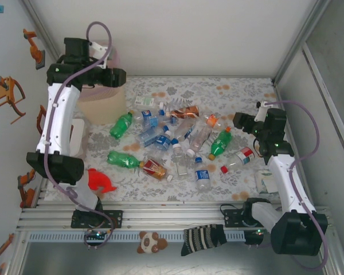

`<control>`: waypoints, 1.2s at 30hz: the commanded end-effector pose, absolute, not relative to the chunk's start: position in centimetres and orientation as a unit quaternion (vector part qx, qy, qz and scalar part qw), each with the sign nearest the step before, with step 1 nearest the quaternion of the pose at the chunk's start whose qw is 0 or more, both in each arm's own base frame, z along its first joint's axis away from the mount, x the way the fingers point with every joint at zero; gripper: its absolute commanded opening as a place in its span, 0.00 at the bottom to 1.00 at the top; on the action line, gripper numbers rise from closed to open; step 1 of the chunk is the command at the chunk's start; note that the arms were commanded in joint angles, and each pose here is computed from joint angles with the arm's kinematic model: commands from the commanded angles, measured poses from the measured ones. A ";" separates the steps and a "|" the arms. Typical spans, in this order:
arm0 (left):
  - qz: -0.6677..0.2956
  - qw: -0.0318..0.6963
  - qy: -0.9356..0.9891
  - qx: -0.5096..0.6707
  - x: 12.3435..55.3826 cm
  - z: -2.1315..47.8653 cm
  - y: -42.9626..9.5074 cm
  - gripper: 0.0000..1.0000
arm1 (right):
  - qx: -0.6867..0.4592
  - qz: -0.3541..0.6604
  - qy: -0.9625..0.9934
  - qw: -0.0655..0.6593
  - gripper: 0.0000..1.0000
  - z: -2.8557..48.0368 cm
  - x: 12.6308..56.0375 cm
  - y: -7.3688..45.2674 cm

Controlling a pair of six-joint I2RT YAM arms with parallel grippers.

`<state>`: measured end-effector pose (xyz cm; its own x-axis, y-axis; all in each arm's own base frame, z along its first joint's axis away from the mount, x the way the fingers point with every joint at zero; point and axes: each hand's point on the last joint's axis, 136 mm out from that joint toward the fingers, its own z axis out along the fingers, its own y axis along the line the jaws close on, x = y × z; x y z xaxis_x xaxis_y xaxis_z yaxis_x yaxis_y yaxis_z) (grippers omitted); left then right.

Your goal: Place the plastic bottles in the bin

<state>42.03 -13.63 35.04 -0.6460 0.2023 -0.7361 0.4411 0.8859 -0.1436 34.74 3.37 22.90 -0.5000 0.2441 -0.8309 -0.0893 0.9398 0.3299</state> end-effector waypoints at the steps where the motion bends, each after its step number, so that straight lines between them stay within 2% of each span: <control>1: -0.105 0.379 0.898 0.199 40.1 33.7 -13.7 0.70 | 0.032 0.180 0.839 0.512 0.76 23.7 34.5 4.1; 12: -0.095 0.290 0.940 0.150 33.3 23.3 -12.8 0.67 | 0.020 0.177 0.853 0.491 0.77 21.5 32.5 4.5; 16: -0.108 0.272 0.955 0.050 31.8 20.4 -11.8 0.72 | 0.019 0.178 0.854 0.489 0.77 21.1 32.1 4.5; 19: -0.165 0.269 0.949 -0.022 30.7 19.2 -12.7 0.77 | 0.021 0.182 0.855 0.485 0.76 20.7 32.2 4.6; 22: -0.188 0.261 0.940 -0.112 29.6 17.5 -12.3 0.77 | 0.021 0.184 0.855 0.485 0.76 20.5 32.4 4.7; 27: -0.159 0.220 0.925 -0.264 27.6 14.9 -9.9 0.73 | 0.021 0.185 0.853 0.488 0.76 20.9 32.4 4.7; 30: -0.130 0.195 0.909 -0.346 25.9 13.7 -8.2 0.66 | 0.020 0.186 0.854 0.486 0.76 20.7 32.3 4.8; 36: -0.079 0.141 0.875 -0.455 22.7 11.6 -6.3 0.72 | 0.022 0.183 0.855 0.486 0.76 20.4 32.0 4.7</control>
